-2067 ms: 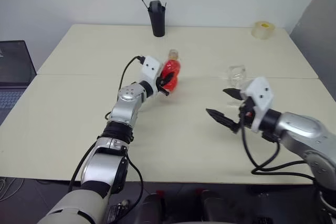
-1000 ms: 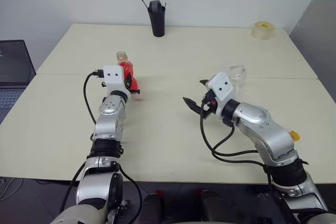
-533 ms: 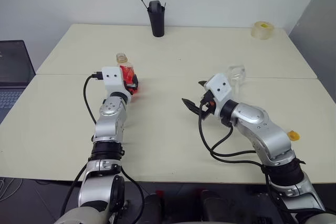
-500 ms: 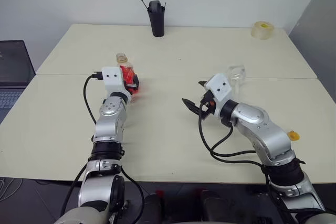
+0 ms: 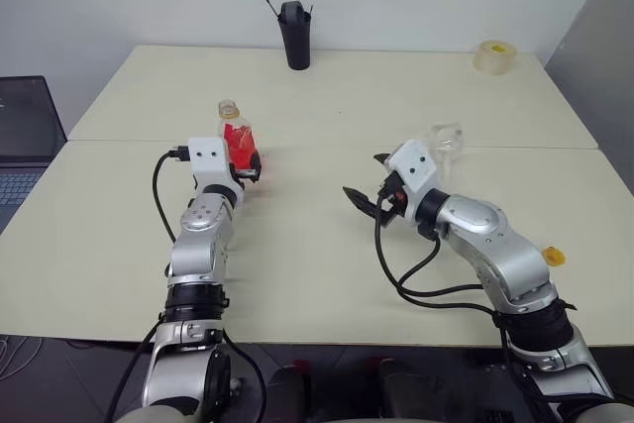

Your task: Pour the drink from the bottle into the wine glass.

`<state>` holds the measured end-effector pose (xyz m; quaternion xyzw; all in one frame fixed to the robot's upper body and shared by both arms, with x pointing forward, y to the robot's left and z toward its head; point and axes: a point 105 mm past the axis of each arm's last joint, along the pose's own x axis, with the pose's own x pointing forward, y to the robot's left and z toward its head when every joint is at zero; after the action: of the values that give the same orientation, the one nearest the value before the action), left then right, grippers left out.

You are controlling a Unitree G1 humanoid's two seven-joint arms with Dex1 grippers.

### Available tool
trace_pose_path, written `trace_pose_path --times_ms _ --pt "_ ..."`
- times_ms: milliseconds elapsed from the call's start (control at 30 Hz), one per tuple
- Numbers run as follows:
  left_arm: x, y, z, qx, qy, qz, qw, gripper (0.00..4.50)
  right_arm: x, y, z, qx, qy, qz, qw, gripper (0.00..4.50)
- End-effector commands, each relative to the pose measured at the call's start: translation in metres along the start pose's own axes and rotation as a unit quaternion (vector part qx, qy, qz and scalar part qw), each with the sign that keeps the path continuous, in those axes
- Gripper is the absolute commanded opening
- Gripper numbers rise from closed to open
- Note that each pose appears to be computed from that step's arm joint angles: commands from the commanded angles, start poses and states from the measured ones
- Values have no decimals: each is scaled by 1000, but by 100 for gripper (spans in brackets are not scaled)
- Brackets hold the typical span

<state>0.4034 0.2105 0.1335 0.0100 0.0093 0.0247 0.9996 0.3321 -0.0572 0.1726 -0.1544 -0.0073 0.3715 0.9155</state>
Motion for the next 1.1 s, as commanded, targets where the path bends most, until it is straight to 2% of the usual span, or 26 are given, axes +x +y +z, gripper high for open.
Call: trace_pose_path --times_ms 33,167,333,500,600,667,833,967,1033,1100 --pt "-6 -7 14 4 -21 -19 1000 446 -2 -3 8 -11 -16 -2 1000 450" --pt "-16 -2 10 28 -12 -25 999 446 -2 -6 7 -11 -15 -4 1000 450" --pt "-32 -11 2 58 4 -85 995 446 -9 -14 4 -11 -8 -11 1000 450" --pt "-50 -54 -9 85 22 -235 968 446 -34 -29 5 10 -8 -12 1000 450" --pt "-63 -85 -8 105 13 -328 939 446 -54 -38 11 25 -11 -13 1000 450" --pt "-71 -102 -6 113 1 -375 920 446 -65 -50 16 40 -16 -33 999 450" --pt "-80 -135 9 118 -38 -442 888 446 -80 -99 11 95 14 -161 982 450" --pt "-80 -149 19 139 -61 -471 869 446 -72 -128 -4 193 65 -247 947 450" --pt "-76 -152 25 136 -70 -470 870 446 -63 -134 -3 206 67 -251 943 450" --pt "-75 -156 28 134 -76 -476 866 446 -56 -142 -14 204 107 -264 937 450"
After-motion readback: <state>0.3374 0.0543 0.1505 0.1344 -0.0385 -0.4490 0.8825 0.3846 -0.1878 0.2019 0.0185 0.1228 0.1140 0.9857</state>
